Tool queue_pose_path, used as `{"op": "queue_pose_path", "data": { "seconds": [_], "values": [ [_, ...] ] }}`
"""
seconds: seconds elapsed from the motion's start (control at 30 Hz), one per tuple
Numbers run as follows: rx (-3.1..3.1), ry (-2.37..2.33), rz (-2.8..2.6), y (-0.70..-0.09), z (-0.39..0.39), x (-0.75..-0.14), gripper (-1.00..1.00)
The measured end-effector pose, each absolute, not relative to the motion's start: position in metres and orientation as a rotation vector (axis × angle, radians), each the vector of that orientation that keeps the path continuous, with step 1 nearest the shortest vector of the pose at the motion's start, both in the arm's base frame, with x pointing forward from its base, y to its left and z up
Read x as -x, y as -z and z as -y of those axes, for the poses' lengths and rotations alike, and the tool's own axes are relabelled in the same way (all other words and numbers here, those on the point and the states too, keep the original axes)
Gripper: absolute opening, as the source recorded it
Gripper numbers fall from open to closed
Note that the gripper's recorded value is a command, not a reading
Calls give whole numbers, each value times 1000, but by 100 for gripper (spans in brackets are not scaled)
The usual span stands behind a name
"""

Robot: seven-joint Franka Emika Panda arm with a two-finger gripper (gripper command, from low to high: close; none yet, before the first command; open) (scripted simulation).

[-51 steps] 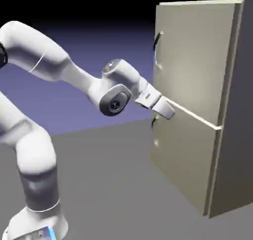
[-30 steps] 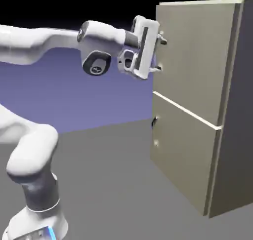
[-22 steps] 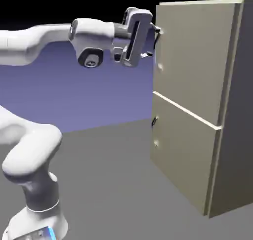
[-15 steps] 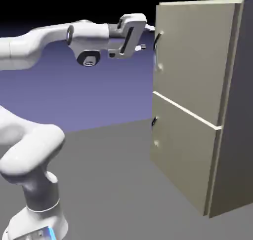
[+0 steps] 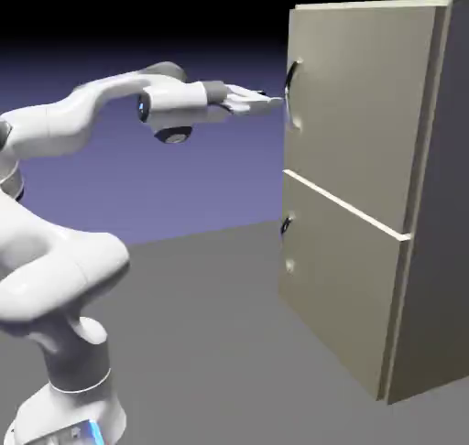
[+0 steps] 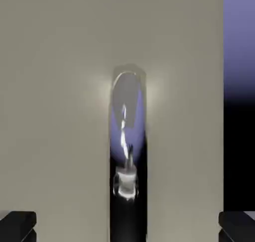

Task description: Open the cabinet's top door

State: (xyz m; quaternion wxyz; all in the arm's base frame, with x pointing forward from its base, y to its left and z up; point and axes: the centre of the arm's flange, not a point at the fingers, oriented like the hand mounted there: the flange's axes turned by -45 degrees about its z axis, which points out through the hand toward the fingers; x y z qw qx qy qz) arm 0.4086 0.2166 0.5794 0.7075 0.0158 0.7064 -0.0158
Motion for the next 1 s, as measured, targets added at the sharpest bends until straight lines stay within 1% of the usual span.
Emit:
{"op": "queue_pose_path", "data": {
  "seconds": [0.07,0.1,0.17,0.47,0.77,1.0],
  "values": [
    [-34,35,-1570,-579,-215,-429,0],
    [-34,35,-1571,-579,-215,-430,-100],
    [-34,35,-1571,-579,-215,-430,-100],
    [109,-112,-1567,-579,-184,-361,-100],
    [254,-247,-1556,-579,-142,-299,-100],
    [400,-400,-1534,-579,-88,-245,-100]
  ]
}}
